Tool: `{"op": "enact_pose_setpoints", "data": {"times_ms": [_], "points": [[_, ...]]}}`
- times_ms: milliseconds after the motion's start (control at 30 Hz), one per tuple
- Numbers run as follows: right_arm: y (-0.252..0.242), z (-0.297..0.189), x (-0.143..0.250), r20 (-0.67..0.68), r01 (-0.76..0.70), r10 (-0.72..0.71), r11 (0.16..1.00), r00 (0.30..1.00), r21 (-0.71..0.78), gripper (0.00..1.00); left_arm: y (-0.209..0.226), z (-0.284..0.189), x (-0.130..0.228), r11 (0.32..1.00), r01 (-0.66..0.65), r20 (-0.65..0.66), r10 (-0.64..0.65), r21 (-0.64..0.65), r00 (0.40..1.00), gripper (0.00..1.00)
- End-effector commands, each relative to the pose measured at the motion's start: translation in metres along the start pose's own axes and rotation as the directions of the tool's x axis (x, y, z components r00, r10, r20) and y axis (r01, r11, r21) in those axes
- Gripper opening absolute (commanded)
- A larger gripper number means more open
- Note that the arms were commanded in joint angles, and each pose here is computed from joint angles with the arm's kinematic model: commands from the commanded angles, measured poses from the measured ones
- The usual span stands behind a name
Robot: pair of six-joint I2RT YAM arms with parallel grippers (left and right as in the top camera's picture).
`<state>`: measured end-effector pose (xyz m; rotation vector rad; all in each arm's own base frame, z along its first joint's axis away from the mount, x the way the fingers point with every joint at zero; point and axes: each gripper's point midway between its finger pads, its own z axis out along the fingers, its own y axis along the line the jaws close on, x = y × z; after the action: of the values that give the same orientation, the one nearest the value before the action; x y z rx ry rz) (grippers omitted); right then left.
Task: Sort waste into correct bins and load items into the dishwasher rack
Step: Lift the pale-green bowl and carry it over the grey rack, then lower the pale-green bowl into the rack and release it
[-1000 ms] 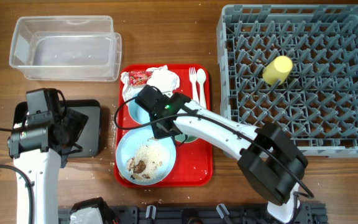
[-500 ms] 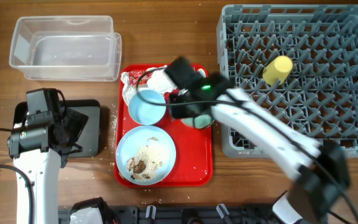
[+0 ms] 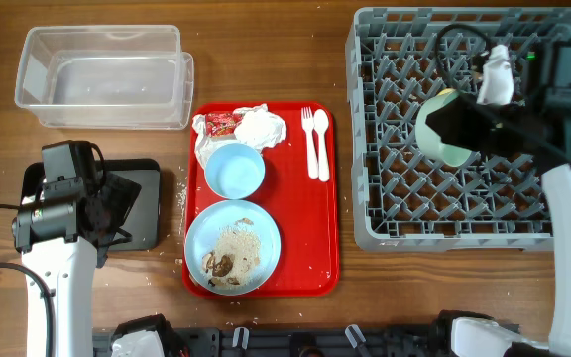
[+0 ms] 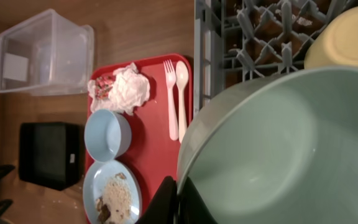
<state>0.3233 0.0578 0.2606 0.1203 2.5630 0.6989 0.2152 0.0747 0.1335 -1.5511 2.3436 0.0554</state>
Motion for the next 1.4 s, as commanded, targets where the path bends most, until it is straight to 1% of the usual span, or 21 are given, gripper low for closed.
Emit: {"op": "enact_pose_setpoints", "data": {"times_ms": [0,133,267,300,367,533,667,833,900,967,1000,1167,1233,1367], "points": [[0.014,0.001,0.001,-0.02,0.063,-0.074,0.945,0.997,-0.32,0.04,0.002,-0.002,-0.003,1.0,0.016,0.02,-0.016,-0.002,1.0,1.0],[0.012,0.017,0.005,-0.071,-0.007,-0.032,0.872,0.997,-0.489,0.04,0.002,-0.002,-0.003,1.0,0.016,0.02,-0.016,-0.002,1.0,1.0],[0.001,0.044,0.014,-0.156,-0.109,0.025,0.827,0.987,-0.552,0.04,0.002,-0.002,-0.003,1.0,0.017,0.02,-0.016,-0.002,1.0,1.0],[-0.004,0.053,0.018,-0.193,-0.152,0.051,0.818,0.98,-0.555,0.04,0.002,-0.002,-0.003,1.0,0.016,0.02,-0.016,-0.002,1.0,1.0],[-0.011,0.062,0.021,-0.229,-0.194,0.077,0.813,0.97,-0.549,0.04,0.002,-0.002,-0.003,1.0,0.016,0.02,-0.016,-0.002,1.0,1.0],[-0.021,0.062,0.019,-0.233,-0.224,0.112,0.816,0.966,-0.533,0.04,0.002,-0.002,-0.003,1.0,0.017,0.02,-0.016,-0.002,1.0,1.0],[-0.035,0.063,0.026,-0.272,-0.271,0.155,0.844,0.95,-0.464,0.04,0.002,-0.002,-0.003,1.0,0.017,0.02,-0.016,-0.002,1.0,1.0],[-0.035,0.063,0.025,-0.262,-0.263,0.152,0.844,0.953,-0.468,0.04,0.002,-0.002,-0.003,1.0,0.017,0.02,-0.016,-0.002,1.0,1.0],[-0.031,0.061,0.021,-0.245,-0.251,0.142,0.829,0.959,-0.5,0.04,0.002,-0.002,-0.003,1.0,0.016,0.02,-0.016,-0.002,1.0,1.0],[-0.022,0.056,0.013,-0.216,-0.237,0.136,0.792,0.967,-0.563,0.04,0.002,-0.002,-0.003,1.0,0.017,0.02,-0.016,-0.002,1.0,1.0],[-0.022,0.056,0.012,-0.21,-0.232,0.134,0.791,0.969,-0.566,0.04,0.002,-0.002,-0.003,1.0,0.016,0.02,-0.016,-0.002,1.0,1.0],[-0.027,0.06,0.012,-0.206,-0.221,0.126,0.808,0.97,-0.547,0.04,0.002,-0.002,-0.003,1.0,0.016,0.02,-0.016,-0.002,1.0,1.0],[-0.037,0.068,0.014,-0.232,-0.249,0.149,0.829,0.961,-0.5,0.04,0.002,-0.002,-0.003,1.0,0.017,0.02,-0.016,-0.002,1.0,1.0],[-0.045,0.08,0.019,-0.277,-0.3,0.182,0.823,0.944,-0.481,0.04,0.002,-0.002,-0.003,1.0,0.017,0.02,-0.016,-0.002,1.0,1.0]]}}
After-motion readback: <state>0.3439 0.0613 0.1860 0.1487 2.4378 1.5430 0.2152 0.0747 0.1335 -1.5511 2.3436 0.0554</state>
